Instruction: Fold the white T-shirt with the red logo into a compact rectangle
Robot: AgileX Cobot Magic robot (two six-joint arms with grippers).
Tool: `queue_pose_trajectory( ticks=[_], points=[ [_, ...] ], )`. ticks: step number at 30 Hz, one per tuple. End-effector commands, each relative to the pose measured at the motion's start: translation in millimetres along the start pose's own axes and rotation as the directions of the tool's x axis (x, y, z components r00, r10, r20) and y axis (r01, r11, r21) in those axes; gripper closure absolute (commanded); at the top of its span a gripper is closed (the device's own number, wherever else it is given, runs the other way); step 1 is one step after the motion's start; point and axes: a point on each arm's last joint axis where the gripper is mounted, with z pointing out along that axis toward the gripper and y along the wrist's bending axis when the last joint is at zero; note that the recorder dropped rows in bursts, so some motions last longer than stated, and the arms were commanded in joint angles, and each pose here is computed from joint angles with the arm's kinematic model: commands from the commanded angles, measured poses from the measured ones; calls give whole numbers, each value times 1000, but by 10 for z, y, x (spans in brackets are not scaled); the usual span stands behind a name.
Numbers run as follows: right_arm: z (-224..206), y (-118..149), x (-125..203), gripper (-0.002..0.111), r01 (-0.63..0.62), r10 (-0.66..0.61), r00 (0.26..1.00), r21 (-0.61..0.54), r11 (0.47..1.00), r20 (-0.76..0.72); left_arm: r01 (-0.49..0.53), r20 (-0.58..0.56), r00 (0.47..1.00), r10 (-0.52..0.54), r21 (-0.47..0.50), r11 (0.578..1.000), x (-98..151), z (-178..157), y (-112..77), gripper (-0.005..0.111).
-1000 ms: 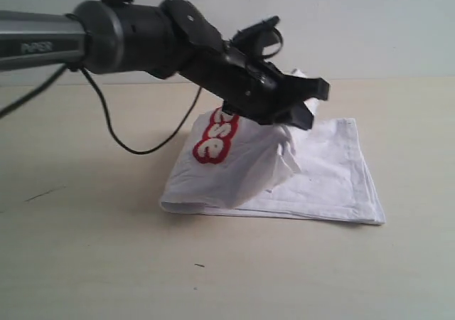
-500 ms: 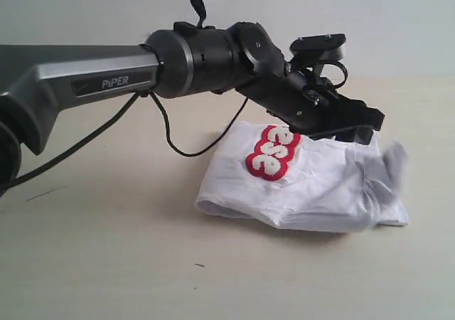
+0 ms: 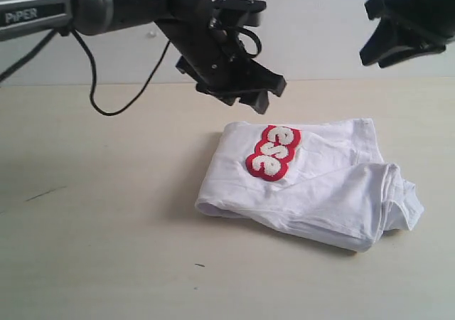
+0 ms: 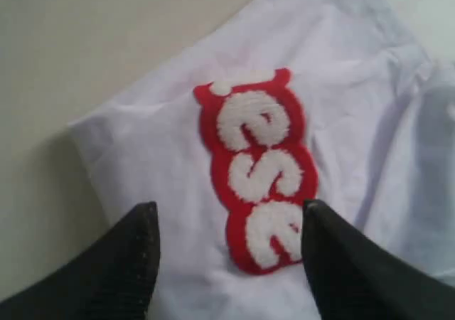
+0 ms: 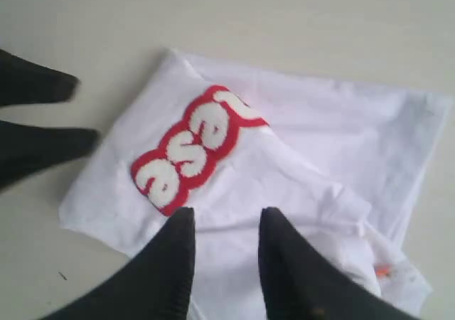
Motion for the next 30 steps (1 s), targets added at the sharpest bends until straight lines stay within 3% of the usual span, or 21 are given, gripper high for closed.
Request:
queue_pose_trajectory(
  ticks=[1,5,12,22,26,28,30],
  points=[
    [168,-328,250,66,-116,118,993,57,992,-29,44,12,999,-44,-39,998,38,-331,228,50],
    [389,-568,597,55,-214,224,966,87,973,-127,92,23,996,-90,-74,993,159,-585,472,50],
    [856,-795,1056,55,-305,340,880,153,940,-332,137,40,990,-134,-108,985,436,-786,650,50],
    [1196,-961,1064,55,-358,386,883,148,922,-268,124,90,989,-114,-116,985,536,-901,620,50],
    [1267,-950,979,56,-354,361,896,73,932,-259,124,103,988,-112,-118,985,524,-901,622,50],
    [1279,-895,926,60,-328,316,916,-5,945,-246,120,107,988,-107,-118,986,520,-902,623,50],
    [1292,-868,901,74,-301,278,929,-57,952,-245,118,113,988,-104,-119,986,515,-902,625,50]
  ],
)
